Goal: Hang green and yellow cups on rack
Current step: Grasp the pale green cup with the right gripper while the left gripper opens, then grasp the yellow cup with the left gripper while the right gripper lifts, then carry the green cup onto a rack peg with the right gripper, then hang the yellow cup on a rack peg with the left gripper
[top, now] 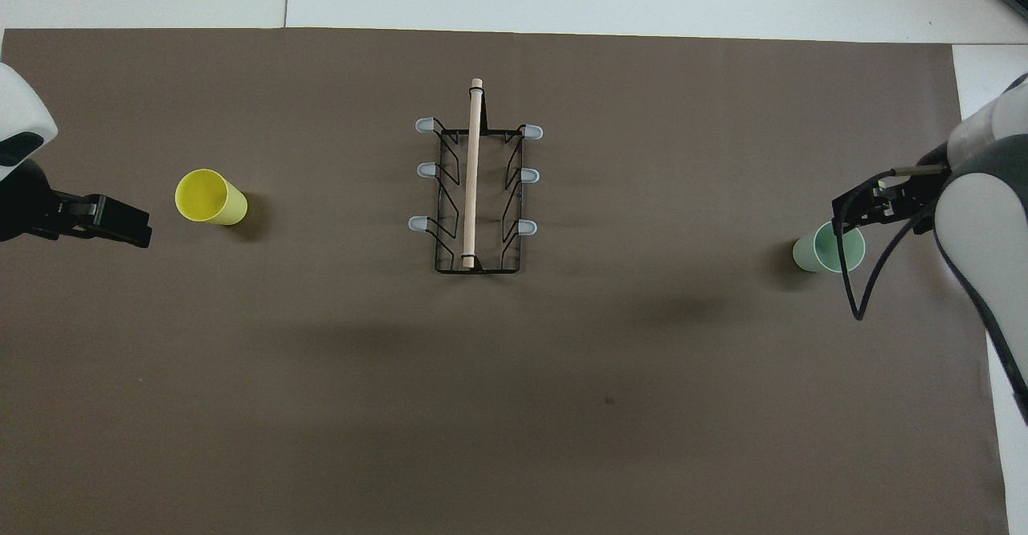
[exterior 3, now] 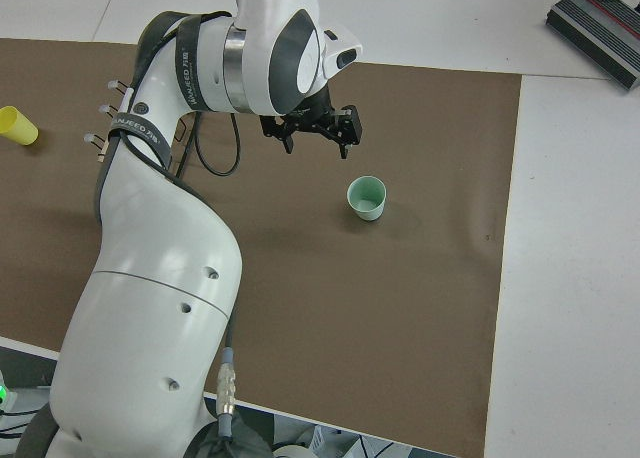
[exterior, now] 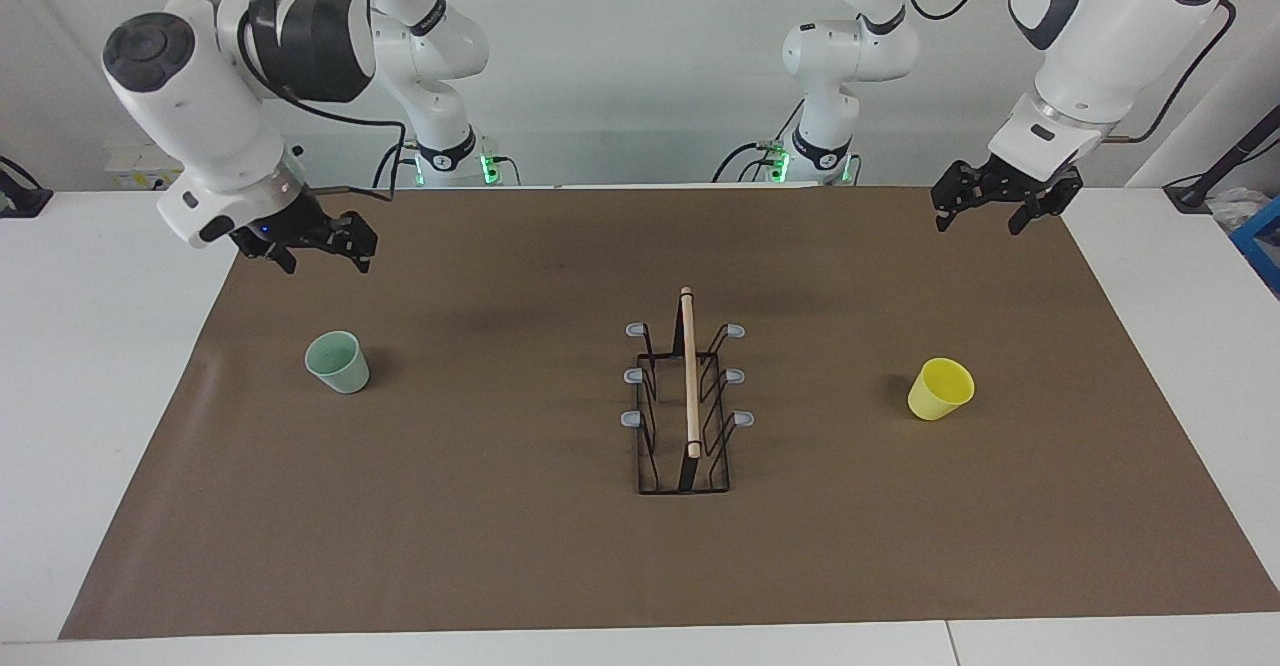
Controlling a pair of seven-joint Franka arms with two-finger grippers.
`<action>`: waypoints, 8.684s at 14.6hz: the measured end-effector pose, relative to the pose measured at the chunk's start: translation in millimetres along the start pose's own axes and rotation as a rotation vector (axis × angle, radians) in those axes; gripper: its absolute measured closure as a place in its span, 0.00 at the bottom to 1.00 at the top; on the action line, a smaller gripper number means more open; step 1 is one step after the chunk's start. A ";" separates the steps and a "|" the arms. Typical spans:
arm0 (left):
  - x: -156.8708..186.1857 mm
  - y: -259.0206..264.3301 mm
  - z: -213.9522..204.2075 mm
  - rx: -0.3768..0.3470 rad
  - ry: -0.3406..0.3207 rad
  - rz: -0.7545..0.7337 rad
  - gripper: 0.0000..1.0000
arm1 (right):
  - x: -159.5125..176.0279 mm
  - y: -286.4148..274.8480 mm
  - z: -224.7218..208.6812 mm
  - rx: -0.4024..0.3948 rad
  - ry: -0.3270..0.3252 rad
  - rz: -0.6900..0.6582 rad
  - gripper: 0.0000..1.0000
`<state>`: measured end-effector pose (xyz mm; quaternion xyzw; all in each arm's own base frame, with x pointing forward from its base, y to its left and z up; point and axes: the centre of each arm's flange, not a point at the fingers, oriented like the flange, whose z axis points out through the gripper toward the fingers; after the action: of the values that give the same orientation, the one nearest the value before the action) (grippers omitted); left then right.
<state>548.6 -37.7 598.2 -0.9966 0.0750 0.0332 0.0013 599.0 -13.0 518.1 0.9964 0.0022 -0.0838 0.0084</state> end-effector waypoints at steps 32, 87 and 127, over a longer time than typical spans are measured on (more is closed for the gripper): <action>132.8 -172.5 169.8 -0.253 -0.129 -0.758 0.00 | 23.9 -99.2 298.3 -1.014 -0.823 -1.224 0.00; 46.7 -85.6 339.8 -1.085 -0.396 -2.037 0.05 | -58.5 -227.7 68.8 0.598 1.139 -0.565 0.30; 59.5 145.0 61.8 -0.296 0.261 -0.909 0.31 | -57.4 -290.0 225.3 0.691 1.529 -0.737 0.30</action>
<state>581.5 -189.5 532.8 -0.9138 -0.3734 -0.0853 -0.1353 503.1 272.9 300.9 0.6639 0.2998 0.6051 -0.3213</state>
